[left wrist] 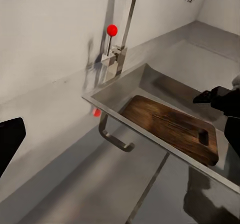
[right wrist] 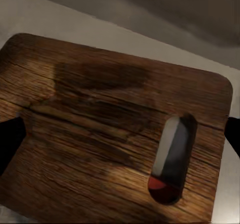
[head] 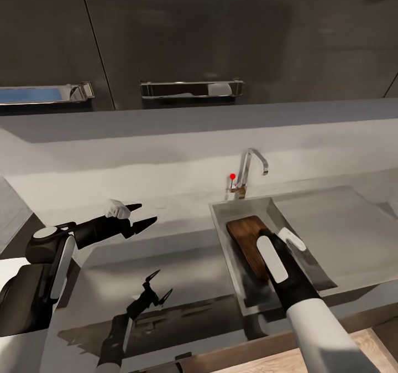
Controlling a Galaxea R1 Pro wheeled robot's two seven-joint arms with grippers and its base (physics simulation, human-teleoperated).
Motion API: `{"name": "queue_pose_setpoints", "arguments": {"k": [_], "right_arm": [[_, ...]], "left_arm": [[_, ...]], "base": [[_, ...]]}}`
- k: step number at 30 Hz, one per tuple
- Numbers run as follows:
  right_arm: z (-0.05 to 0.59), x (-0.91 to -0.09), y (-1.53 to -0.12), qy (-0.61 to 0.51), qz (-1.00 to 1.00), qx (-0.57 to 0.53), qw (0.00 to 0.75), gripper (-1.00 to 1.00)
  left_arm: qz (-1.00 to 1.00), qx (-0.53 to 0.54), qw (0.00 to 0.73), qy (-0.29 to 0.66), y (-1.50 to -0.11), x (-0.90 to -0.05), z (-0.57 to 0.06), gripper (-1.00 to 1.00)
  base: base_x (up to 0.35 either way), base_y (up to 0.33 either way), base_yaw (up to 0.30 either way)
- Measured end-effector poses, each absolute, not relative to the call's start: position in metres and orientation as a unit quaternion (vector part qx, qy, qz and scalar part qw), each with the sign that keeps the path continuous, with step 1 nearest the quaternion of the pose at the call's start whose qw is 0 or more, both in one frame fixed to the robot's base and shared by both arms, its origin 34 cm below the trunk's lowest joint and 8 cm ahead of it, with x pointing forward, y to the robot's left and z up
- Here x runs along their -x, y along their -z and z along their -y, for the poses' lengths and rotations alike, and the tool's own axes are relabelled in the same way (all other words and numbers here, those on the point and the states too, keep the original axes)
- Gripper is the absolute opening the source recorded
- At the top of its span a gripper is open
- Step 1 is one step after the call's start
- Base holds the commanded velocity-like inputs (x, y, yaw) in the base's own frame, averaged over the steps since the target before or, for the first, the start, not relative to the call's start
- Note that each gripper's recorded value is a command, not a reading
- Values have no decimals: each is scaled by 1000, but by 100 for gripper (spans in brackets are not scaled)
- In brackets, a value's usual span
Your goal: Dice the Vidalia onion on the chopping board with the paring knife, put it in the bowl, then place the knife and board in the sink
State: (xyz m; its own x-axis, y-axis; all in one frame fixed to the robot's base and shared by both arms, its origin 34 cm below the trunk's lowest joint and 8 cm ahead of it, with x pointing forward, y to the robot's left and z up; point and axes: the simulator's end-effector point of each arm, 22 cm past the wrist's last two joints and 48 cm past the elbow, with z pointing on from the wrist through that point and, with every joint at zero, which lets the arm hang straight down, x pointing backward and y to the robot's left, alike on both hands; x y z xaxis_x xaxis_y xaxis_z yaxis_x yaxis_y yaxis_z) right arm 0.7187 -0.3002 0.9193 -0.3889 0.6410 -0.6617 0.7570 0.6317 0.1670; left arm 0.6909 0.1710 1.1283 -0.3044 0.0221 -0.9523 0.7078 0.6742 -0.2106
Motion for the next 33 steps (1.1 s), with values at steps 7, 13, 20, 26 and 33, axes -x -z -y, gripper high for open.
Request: {"name": "queue_pose_setpoints", "arguments": {"k": [7,13,20,26,33], "right_arm": [[291,-739,-967,48,-854,-350,383,100],[295,-766,-983,-8,-859,-279,429,100],[320,-776,-994,-16,-858,-234,456,100],[329,-785,-1007,-46,-858,-173,482,100],[307,-788,-1025,-131,-853,-60,501,100]], "left_arm": [[-741,-246,537,319,-1128,-691,-172,100],[-741,-246,537,319,-1128,-691,-171,100],[-741,-246,537,319,-1129,-691,-171,100],[-741,-246,537,319,-1129,-691,-171,100],[-741,-246,537,320,-1128,-692,-170,100]], "base": [[0,0,0],[0,0,0],[0,0,0],[-3,0,0],[-192,55,0]]}}
